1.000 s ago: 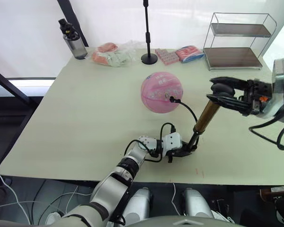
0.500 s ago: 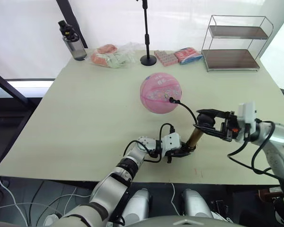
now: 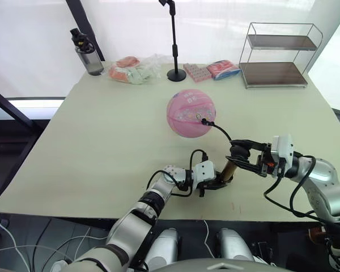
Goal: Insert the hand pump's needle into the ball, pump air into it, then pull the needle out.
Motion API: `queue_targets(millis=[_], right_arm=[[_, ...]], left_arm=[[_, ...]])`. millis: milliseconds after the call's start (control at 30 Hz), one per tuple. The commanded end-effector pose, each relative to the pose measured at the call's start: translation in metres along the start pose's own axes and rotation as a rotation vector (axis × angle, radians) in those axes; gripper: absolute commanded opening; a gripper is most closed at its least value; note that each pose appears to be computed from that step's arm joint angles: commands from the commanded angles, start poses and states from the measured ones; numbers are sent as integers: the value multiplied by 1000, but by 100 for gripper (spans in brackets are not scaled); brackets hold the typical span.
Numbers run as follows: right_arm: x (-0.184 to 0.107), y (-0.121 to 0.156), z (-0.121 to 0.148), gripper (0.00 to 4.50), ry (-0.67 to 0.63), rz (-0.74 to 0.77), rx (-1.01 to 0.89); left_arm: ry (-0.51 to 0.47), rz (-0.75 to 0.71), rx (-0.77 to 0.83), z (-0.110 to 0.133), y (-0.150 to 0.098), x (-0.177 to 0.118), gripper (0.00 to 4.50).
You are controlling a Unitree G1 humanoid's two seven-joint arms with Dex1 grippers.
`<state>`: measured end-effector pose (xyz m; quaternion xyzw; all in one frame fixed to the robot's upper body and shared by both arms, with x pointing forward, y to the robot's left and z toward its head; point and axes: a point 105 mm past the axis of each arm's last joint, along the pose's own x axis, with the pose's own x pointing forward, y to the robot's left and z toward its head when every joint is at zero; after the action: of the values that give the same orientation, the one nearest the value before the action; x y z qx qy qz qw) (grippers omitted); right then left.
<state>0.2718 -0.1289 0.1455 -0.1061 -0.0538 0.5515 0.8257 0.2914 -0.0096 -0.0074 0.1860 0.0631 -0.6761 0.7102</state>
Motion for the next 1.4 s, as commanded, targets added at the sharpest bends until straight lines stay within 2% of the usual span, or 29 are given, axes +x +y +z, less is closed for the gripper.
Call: queue_targets(millis=[33,267,667,867,967,1033,1167,1400], right_arm=[[-6,-15,28,182,-31,-32,-9],[-15,-32,80,182,-79,-44,-93],[-26,-41,157,182,-213,-43,-173],[-24,-41,178,182,-263,-42,-178],[-21,-39,178,182,-263,-35,-173],[-18,-38,167,182,-224,-24,-165],[-13,-34,132,182,-113,-8,-152],[-8,-27,73,182,-2,-9,-128]], left_arm=[[133,-104,-67,-37,-30,-4,107],[131,-110,-70,-37,-31,-3,107],[128,-120,-71,-36,-33,-2,107],[125,-120,-73,-36,-33,-1,107],[123,-116,-76,-35,-33,-1,107],[123,-113,-77,-35,-32,-1,107],[123,-109,-77,-35,-31,-1,107],[125,-104,-79,-35,-30,-1,107]])
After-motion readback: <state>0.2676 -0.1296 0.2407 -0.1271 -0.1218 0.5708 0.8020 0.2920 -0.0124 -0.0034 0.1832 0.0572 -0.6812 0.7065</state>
